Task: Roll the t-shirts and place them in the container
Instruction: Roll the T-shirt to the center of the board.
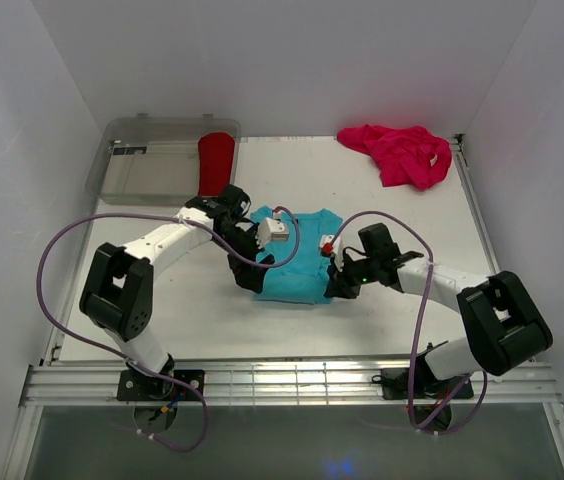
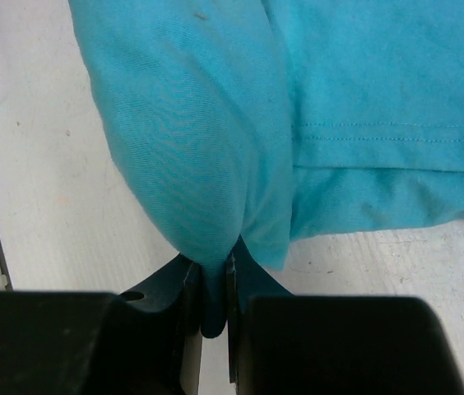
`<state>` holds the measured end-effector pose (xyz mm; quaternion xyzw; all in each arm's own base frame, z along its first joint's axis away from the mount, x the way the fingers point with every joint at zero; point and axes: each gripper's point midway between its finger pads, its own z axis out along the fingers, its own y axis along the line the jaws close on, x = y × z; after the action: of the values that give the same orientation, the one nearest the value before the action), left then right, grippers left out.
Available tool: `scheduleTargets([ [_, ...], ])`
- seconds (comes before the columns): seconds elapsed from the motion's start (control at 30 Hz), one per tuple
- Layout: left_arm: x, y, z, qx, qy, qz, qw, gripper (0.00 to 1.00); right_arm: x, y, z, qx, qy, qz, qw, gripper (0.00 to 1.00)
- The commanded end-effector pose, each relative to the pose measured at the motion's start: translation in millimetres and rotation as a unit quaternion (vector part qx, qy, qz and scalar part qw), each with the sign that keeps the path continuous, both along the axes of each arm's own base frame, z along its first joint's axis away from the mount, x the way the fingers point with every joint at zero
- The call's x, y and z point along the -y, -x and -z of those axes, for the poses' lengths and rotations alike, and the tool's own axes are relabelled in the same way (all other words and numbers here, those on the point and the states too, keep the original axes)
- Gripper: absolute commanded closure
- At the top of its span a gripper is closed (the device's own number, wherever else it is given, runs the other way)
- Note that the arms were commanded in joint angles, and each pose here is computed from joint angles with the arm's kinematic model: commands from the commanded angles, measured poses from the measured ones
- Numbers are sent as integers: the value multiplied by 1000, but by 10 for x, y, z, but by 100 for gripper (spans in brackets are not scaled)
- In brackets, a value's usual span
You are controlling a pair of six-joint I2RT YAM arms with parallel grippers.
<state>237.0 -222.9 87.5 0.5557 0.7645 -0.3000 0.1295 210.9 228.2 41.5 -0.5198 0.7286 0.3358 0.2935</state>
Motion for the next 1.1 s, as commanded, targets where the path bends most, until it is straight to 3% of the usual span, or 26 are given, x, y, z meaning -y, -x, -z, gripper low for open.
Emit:
scheduleTargets([
  [0.0,14,-304,-36,83,3,-51,995,2,-68,-144,-127,4,-20,12,1000,92],
  [0.23,127,-222,136,61,25,-60,996,2,-44,-224,-90,-23,-18,33,999,91],
  [0.33,186,-326,120,55,28,-76,995,12,-36,-276,-78,-18,-11,40,999,86],
  [0.47,258,-177,57,13,61,-62,996,61,-39,-335,-102,-10,-10,47,999,69],
  [0.5,260,-112,73,-1,65,-58,996,92,-27,-365,-94,-9,-5,56,998,64],
  [0.53,243,-86,92,-7,61,-60,996,100,-20,-390,-97,-10,-2,63,998,59],
  [0.77,112,-258,172,8,29,-97,995,100,217,-636,-256,7,10,153,988,55],
  [0.93,54,-409,245,17,23,-110,994,100,621,-781,-101,4,78,254,964,56],
  [1.07,94,-483,275,17,23,-113,993,100,656,-775,-227,4,65,282,957,56],
])
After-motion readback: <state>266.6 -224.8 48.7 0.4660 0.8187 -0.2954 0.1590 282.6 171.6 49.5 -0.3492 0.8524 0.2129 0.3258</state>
